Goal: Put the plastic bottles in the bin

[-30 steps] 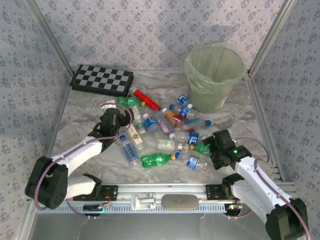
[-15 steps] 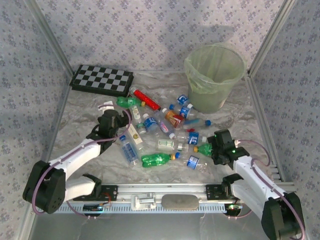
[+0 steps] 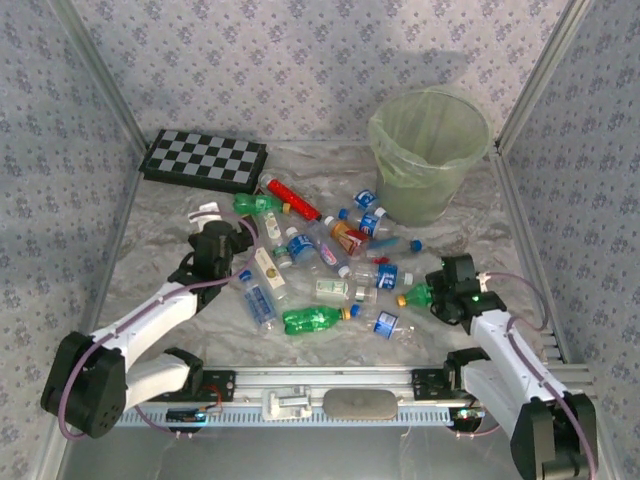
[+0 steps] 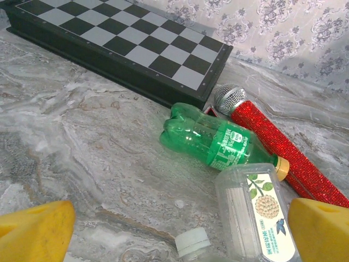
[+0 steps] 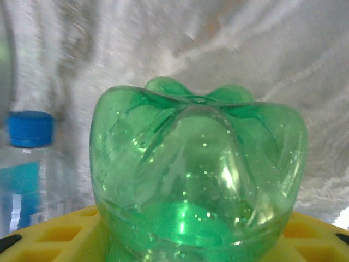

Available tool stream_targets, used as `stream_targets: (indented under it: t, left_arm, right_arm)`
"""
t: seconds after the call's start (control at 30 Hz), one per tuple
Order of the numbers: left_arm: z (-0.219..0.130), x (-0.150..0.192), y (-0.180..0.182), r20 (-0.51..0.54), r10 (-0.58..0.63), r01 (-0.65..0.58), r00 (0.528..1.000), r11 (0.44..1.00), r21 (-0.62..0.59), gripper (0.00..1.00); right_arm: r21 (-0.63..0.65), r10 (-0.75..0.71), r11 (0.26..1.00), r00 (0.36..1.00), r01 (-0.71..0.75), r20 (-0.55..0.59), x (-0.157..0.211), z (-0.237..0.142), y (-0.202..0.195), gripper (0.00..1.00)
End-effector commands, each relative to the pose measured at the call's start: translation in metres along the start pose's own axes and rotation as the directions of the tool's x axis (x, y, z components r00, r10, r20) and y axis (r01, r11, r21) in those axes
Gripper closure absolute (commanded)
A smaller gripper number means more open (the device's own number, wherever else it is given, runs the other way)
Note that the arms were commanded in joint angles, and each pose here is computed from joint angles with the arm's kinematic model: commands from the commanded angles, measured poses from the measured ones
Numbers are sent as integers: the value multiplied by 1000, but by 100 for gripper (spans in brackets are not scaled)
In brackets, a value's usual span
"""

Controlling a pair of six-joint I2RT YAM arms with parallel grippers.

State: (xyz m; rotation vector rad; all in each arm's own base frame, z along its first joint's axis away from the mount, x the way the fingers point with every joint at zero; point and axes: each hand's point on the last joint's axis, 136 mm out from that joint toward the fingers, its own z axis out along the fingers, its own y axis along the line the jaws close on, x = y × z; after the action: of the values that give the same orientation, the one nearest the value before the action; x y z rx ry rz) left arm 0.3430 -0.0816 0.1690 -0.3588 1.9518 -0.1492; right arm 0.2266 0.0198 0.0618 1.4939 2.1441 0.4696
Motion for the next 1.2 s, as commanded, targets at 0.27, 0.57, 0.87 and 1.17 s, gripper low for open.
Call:
stream_targets:
  t: [0.27, 0.57, 0.87, 1.17]
  left_arm:
    - [-7, 1, 27, 37, -88, 90, 995, 994, -61, 0]
    - [-12, 3, 47, 43, -161, 164, 986, 983, -80, 0]
    - [-25, 4, 61, 56, -171, 175, 984, 980, -94, 0]
    - [-34, 8, 75, 70, -173, 180, 982, 977, -115, 0]
  right_arm:
    - [-222, -412, 836, 841, 502, 351, -91, -118, 158, 49]
    - [-324, -490, 600, 656, 731, 574, -123, -212, 298, 49]
    - [-328, -500, 496, 573, 804, 649, -146, -211, 394, 50]
    - [-288, -738, 423, 511, 859, 441, -128, -110, 425, 48]
